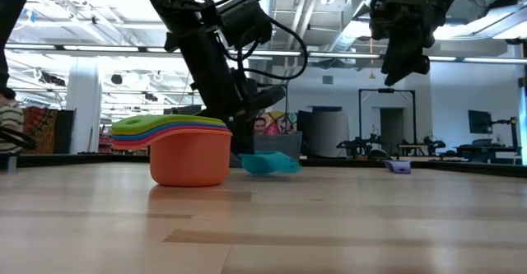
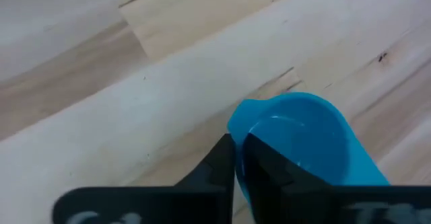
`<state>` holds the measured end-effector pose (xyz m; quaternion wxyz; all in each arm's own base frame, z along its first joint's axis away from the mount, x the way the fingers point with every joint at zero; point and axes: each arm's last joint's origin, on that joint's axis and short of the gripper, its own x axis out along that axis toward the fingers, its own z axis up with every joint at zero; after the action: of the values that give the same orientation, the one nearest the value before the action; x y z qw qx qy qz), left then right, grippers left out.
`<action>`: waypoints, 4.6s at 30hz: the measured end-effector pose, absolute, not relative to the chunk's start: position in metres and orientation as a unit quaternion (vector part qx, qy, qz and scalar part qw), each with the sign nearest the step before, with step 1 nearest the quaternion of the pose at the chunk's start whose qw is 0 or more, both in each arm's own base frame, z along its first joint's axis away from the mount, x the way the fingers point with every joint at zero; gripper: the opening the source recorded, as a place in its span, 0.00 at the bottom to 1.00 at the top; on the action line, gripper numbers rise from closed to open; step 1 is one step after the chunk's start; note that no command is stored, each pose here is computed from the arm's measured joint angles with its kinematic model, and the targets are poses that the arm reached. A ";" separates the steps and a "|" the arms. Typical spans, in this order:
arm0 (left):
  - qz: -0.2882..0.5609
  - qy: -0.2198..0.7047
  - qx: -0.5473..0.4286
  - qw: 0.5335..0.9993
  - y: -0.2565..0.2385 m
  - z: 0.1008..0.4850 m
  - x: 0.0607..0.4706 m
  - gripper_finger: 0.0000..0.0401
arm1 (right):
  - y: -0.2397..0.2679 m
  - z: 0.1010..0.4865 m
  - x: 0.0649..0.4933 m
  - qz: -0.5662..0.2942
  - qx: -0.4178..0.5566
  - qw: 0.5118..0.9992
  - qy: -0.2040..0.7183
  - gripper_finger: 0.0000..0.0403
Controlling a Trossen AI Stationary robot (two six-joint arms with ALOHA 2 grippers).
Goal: Nest measuring cups in basket
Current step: Stack the light blue measuring cup on top of the green measuring cup, then stack the dark blue measuring cup on top of the light blue measuring cup
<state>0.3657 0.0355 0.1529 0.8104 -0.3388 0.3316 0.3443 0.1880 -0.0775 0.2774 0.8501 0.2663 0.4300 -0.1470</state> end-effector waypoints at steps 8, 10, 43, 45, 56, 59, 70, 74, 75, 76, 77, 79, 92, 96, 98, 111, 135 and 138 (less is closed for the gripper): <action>0.341 0.331 -0.340 0.811 0.037 0.153 0.366 0.01 | -0.077 0.277 0.187 -0.139 0.265 0.849 0.436 0.44; 0.331 0.334 -0.348 0.811 0.039 0.154 0.367 0.01 | -0.076 0.277 0.187 -0.138 0.264 0.849 0.436 0.43; 0.171 0.556 -0.123 0.804 -0.060 0.272 0.368 0.00 | -0.072 0.288 0.180 -0.123 0.232 0.875 0.407 0.33; 0.170 0.557 -0.121 0.804 -0.063 0.272 0.367 0.00 | -0.073 0.288 0.180 -0.124 0.231 0.875 0.406 0.33; 0.182 0.544 -0.107 0.812 -0.068 0.263 0.348 0.00 | -0.067 0.288 0.181 -0.103 0.249 0.873 0.407 0.31; 0.175 0.512 -0.130 0.831 -0.067 0.268 0.337 0.00 | -0.064 0.288 0.183 -0.097 0.248 0.873 0.409 0.30; 0.159 0.484 -0.148 0.848 -0.065 0.239 0.326 0.00 | -0.064 0.293 0.189 -0.096 0.272 0.882 0.374 0.29; 0.160 0.485 -0.148 0.847 -0.065 0.231 0.324 0.00 | -0.064 0.294 0.189 -0.093 0.277 0.883 0.369 0.29; 0.159 0.488 -0.147 0.846 -0.065 0.230 0.323 0.00 | -0.064 0.294 0.189 -0.093 0.277 0.882 0.369 0.29; 0.157 0.491 -0.148 0.844 -0.065 0.228 0.323 0.00 | -0.064 0.294 0.189 -0.093 0.277 0.881 0.371 0.29; 0.156 0.495 -0.148 0.842 -0.065 0.225 0.322 0.00 | -0.064 0.293 0.189 -0.093 0.278 0.881 0.371 0.29; 0.154 0.501 -0.148 0.839 -0.065 0.222 0.320 0.00 | -0.064 0.293 0.189 -0.093 0.278 0.881 0.371 0.29; 0.147 0.484 -0.163 0.847 -0.066 0.220 0.323 0.06 | -0.064 0.293 0.189 -0.094 0.281 0.880 0.371 0.29; 0.145 0.486 -0.163 0.846 -0.066 0.220 0.323 0.11 | -0.064 0.293 0.190 -0.095 0.282 0.880 0.370 0.29; 0.146 0.487 -0.164 0.846 -0.066 0.220 0.322 0.12 | -0.064 0.293 0.190 -0.095 0.285 0.879 0.370 0.29; 0.159 0.482 -0.189 0.841 -0.066 0.222 0.323 0.19 | -0.064 0.293 0.189 -0.097 0.285 0.879 0.370 0.29; 0.254 0.236 -0.228 0.910 -0.005 0.335 0.368 0.20 | -0.131 0.273 0.154 -0.373 0.322 0.774 0.397 0.61; 0.270 0.223 -0.220 0.910 0.003 0.344 0.368 0.20 | -0.146 0.258 0.163 -0.381 0.335 0.754 0.416 0.67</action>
<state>0.3676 0.0034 0.3442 0.9104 -0.2204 0.2230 0.2700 0.1630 -0.1465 0.2577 0.7544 0.3351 0.4161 -0.3814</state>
